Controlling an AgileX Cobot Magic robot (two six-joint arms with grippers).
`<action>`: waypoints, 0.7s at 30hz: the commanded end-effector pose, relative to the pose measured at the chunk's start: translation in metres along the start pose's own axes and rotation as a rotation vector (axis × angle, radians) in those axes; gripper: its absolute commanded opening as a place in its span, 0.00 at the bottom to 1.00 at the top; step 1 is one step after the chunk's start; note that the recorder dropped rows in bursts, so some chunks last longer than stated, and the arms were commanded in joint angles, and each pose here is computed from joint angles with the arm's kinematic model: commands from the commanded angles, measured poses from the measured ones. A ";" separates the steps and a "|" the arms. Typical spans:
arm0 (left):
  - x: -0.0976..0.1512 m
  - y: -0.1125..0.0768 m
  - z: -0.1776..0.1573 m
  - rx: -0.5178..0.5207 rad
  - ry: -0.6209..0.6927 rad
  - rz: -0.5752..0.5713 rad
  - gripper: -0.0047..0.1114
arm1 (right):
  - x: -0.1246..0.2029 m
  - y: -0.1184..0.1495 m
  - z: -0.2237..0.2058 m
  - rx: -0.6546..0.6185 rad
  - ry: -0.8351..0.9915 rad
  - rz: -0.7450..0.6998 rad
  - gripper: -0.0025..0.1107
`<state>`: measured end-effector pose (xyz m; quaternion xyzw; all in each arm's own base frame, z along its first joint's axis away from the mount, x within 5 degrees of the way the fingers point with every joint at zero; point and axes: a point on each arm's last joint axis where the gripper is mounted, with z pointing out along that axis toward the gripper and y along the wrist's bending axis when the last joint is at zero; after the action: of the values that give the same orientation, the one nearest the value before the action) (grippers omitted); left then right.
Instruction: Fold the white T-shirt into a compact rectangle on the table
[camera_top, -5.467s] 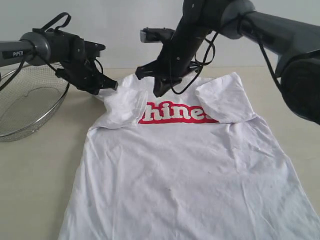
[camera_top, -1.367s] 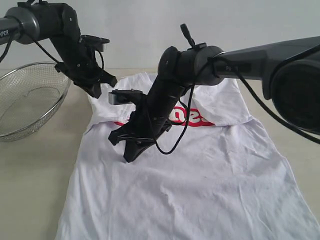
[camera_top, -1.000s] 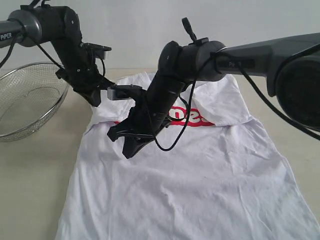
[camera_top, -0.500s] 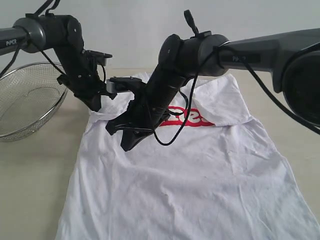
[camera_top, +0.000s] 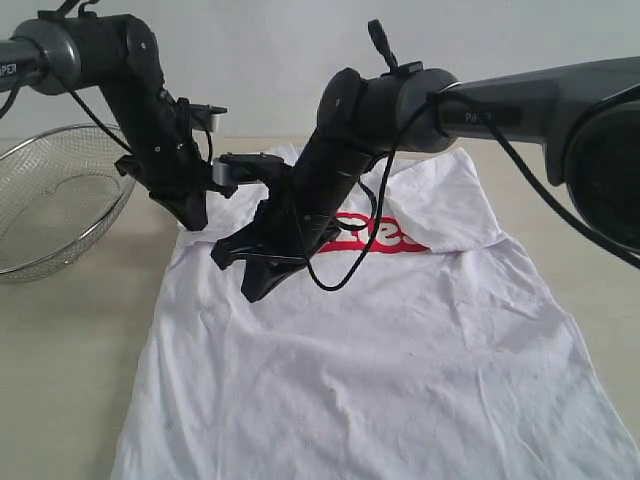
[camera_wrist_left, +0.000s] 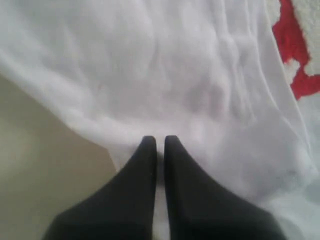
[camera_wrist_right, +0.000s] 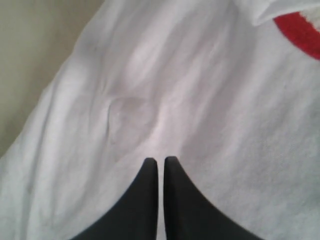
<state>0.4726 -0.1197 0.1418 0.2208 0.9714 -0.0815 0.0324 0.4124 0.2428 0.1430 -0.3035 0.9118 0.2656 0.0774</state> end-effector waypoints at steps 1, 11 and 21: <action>0.004 -0.002 0.005 0.003 0.012 0.013 0.08 | -0.001 0.004 -0.006 0.000 -0.002 -0.008 0.02; 0.003 0.001 0.010 -0.022 -0.019 -0.007 0.08 | 0.000 0.004 -0.006 -0.009 0.004 -0.005 0.02; 0.007 0.004 0.029 -0.039 -0.022 0.015 0.08 | -0.006 0.005 -0.014 0.015 -0.053 0.019 0.02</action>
<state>0.4686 -0.1171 0.1170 0.2195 0.9723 -0.0690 0.0414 0.4126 0.2430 0.1443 -0.2928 0.9149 0.2672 0.0768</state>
